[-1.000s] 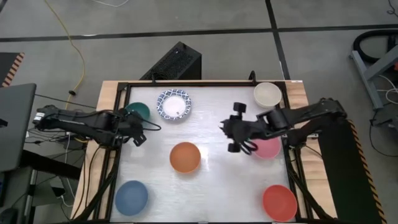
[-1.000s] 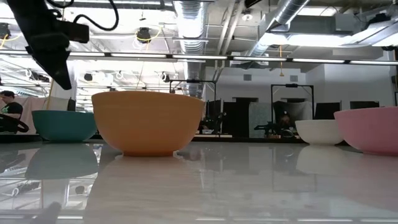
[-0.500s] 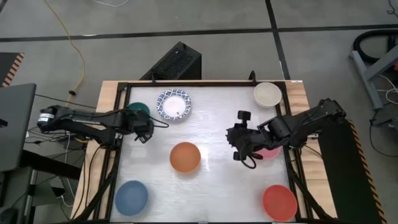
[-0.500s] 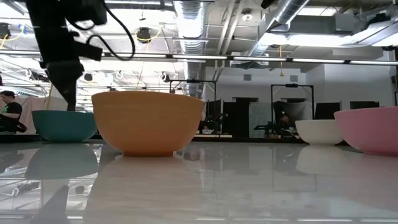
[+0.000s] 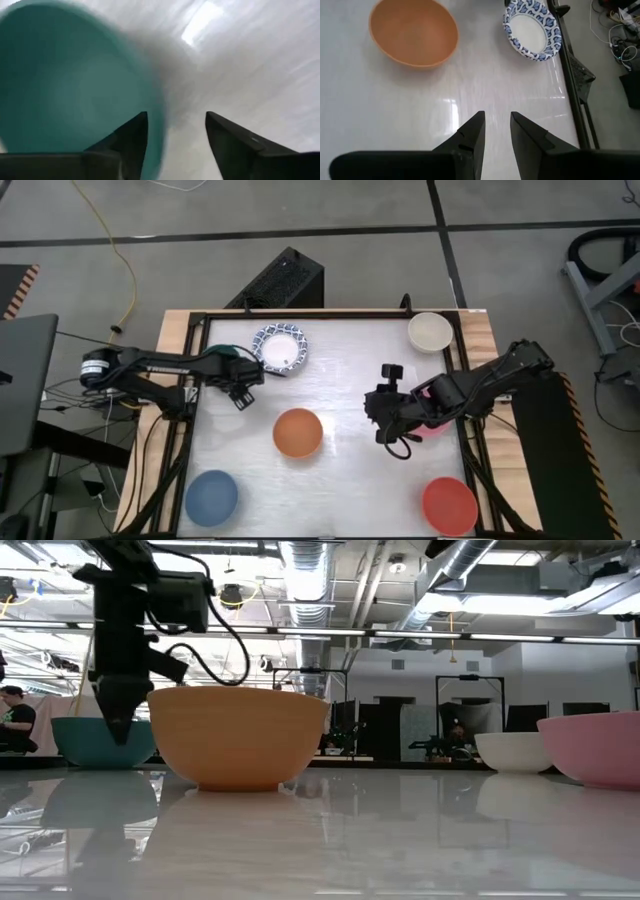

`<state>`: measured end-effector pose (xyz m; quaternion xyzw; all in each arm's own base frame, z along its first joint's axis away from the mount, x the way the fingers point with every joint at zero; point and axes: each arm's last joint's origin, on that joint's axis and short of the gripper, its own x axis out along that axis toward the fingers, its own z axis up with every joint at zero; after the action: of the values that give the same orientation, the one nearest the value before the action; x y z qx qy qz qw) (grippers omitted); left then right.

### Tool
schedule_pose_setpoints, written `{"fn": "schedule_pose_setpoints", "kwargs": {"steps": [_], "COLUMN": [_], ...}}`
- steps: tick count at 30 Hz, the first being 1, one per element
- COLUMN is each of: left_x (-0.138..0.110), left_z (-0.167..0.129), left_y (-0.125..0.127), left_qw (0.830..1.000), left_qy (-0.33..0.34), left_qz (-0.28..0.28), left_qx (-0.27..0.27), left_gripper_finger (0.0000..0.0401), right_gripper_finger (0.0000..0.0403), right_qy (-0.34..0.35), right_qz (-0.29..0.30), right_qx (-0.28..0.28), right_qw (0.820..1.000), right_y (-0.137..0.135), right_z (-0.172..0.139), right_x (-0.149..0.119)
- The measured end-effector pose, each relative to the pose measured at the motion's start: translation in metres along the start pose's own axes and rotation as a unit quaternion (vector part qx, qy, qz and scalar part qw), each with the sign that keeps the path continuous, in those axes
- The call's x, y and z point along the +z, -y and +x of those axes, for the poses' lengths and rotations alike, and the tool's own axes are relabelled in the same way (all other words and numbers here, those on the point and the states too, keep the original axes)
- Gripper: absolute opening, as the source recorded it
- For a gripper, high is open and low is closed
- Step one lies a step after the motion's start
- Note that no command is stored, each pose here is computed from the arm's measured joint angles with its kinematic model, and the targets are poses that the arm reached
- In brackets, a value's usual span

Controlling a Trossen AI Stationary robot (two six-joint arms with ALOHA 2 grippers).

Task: Nest bowls inside each other
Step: Stack the green bowl on the blue patterned bowl

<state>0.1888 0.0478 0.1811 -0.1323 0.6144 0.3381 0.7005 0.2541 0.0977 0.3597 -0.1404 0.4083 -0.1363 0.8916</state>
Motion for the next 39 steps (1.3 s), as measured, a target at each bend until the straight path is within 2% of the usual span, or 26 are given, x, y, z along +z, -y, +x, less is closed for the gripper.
{"fn": "schedule_pose_setpoints", "kwargs": {"steps": [3, 6, 8, 14, 20, 23, 27, 31, 34, 39], "left_x": [0.005, 0.007, 0.008, 0.009, 0.018, 0.026, 0.036, 0.048, 0.054, 0.071], "left_z": [0.006, 0.01, 0.012, 0.006, -0.032, -0.057, -0.092, -0.114, -0.114, -0.099], "left_y": [0.003, 0.004, 0.005, 0.007, 0.016, 0.021, 0.033, 0.04, 0.038, 0.028], "left_qw": [1.0, 1.0, 1.0, 1.0, 0.998, 0.994, 0.971, 0.941, 0.928, 0.925], "left_qy": [-0.002, -0.001, 0.001, 0.002, 0.043, 0.074, 0.141, 0.227, 0.242, 0.224], "left_qz": [-0.003, -0.006, -0.008, 0.004, 0.033, 0.067, 0.186, 0.245, 0.281, 0.304], "left_qx": [-0.004, 0.004, 0.009, 0.005, -0.019, -0.033, -0.055, -0.052, -0.043, -0.034], "left_gripper_finger": [0.0122, 0.004, 0.0012, 0.0001, 0.0, 0.0, 0.0, 0.0, 0.0, 0.0], "right_gripper_finger": [0.0113, 0.0113, 0.0113, 0.0113, 0.0113, 0.0113, 0.0113, 0.0113, 0.0113, 0.0113], "right_qy": [0.002, 0.002, 0.0, -0.016, -0.037, -0.042, -0.043, -0.041, -0.036, -0.032], "right_qz": [0.007, 0.009, 0.003, 0.001, 0.014, 0.019, 0.031, 0.047, 0.058, 0.069], "right_qx": [0.004, 0.006, 0.009, -0.007, -0.02, -0.034, -0.048, -0.046, -0.04, -0.036], "right_qw": [1.0, 1.0, 1.0, 1.0, 0.999, 0.998, 0.997, 0.997, 0.997, 0.996], "right_y": [-0.003, -0.006, -0.009, -0.018, -0.025, -0.028, -0.031, -0.035, -0.038, -0.041], "right_z": [-0.002, -0.005, -0.007, -0.018, -0.029, -0.035, -0.042, -0.048, -0.051, -0.054], "right_x": [-0.001, -0.002, -0.004, -0.015, -0.028, -0.035, -0.042, -0.047, -0.048, -0.05]}}
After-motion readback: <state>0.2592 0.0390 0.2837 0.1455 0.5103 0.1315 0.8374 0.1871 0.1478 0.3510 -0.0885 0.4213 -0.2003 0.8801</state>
